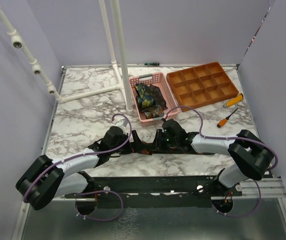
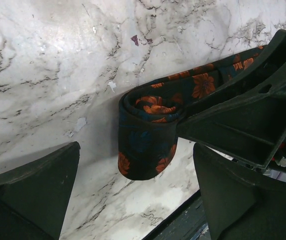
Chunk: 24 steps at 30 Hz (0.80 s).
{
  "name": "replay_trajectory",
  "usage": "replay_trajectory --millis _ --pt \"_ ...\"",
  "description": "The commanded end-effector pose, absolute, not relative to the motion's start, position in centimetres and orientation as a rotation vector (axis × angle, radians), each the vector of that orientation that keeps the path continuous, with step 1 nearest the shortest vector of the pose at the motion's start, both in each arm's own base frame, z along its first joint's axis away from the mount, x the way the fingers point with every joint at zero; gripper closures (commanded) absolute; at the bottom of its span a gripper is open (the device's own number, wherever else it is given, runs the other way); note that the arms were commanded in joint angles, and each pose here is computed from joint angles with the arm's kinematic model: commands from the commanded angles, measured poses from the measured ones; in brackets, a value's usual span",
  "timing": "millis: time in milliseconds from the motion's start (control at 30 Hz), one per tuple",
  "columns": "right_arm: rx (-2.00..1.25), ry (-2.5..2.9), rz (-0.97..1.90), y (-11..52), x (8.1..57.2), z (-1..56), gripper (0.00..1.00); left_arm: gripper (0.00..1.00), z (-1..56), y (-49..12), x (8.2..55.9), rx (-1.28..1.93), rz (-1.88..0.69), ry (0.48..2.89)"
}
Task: Roll the ties
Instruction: Roll the tie at the center of the board.
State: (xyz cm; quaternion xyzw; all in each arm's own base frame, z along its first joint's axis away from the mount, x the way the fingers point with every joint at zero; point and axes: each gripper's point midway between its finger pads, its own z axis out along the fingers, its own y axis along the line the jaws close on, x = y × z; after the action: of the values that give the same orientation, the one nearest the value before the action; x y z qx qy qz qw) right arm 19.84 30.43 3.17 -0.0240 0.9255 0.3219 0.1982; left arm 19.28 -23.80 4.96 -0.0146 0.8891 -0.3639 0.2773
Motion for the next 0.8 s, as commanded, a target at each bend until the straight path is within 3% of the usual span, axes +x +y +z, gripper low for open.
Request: replay_trajectory --millis 0,200,367,767 --pt "-0.088 2.600 0.862 29.7 19.8 2.7 0.68 0.05 5.6 -24.6 19.6 -0.023 -1.023 2.366" --pt "-0.064 2.618 0.857 29.1 19.9 1.8 0.68 0.07 4.9 -24.5 19.1 0.011 -1.018 2.392" --pt "-0.042 2.627 0.866 28.6 19.9 1.3 0.68 0.16 4.3 -25.6 18.8 0.048 -1.060 2.425" --pt "-0.133 2.493 0.833 28.1 21.4 7.8 0.55 0.12 8.1 -22.1 19.8 -0.118 -0.905 2.318"
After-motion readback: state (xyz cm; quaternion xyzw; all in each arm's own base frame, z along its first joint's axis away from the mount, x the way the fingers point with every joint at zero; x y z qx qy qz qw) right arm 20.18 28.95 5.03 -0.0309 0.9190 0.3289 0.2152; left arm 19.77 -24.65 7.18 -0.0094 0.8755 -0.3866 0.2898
